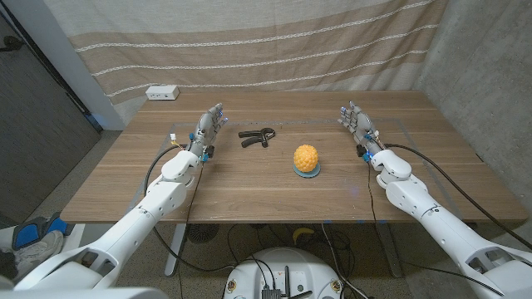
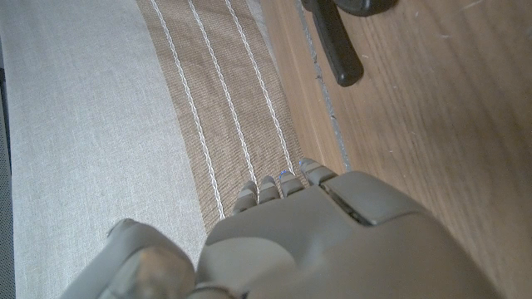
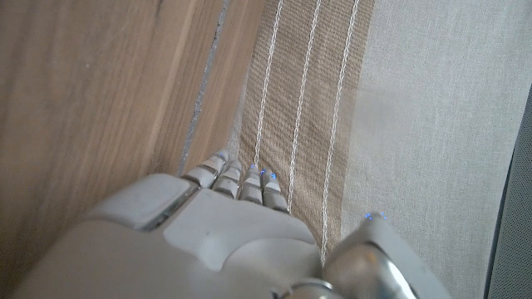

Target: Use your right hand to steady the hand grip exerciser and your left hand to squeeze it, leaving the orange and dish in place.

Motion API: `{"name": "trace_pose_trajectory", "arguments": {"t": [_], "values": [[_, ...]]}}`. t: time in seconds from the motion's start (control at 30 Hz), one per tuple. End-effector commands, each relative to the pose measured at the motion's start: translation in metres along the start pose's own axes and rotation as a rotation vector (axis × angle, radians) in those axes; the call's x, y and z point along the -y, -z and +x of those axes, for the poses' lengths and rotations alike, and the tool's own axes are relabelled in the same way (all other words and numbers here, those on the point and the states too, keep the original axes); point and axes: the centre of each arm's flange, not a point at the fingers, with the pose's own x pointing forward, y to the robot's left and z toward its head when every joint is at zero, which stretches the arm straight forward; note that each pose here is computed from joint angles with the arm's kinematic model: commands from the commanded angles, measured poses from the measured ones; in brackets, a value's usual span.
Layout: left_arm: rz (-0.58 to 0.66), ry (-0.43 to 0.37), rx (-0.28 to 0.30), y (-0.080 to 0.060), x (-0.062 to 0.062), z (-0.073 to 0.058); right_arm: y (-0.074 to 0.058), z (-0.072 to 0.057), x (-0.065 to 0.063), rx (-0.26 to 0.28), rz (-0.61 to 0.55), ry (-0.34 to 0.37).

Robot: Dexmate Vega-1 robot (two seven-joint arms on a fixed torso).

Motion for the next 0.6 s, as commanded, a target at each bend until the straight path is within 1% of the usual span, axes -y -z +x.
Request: {"name": "trace_pose_trajectory", "arguments": {"t": [0.03, 0.13, 0.27, 0.4, 0.6], "values": [[0.015, -0.031, 0.009, -0.0025, 0.0001, 0.0006, 0.0022, 0.0008, 0.0174, 0.036, 0.023, 0.051], [0.016, -0.043, 0.017, -0.003, 0.0032, -0.0015, -0.0016, 0.0013, 0.0175, 0.053, 0.021, 0.051], [0.022, -0.057, 0.028, -0.0053, 0.0021, -0.0046, -0.0056, -0.0011, 0.0163, 0.065, 0.0, 0.062], [0.024, -0.065, 0.034, -0.0067, 0.0006, -0.0066, -0.0051, -0.0025, 0.0168, 0.058, -0.002, 0.071], [0.03, -0.065, 0.04, -0.0084, 0.0017, -0.0064, -0.005, -0.0049, 0.0174, 0.068, -0.005, 0.095]]}}
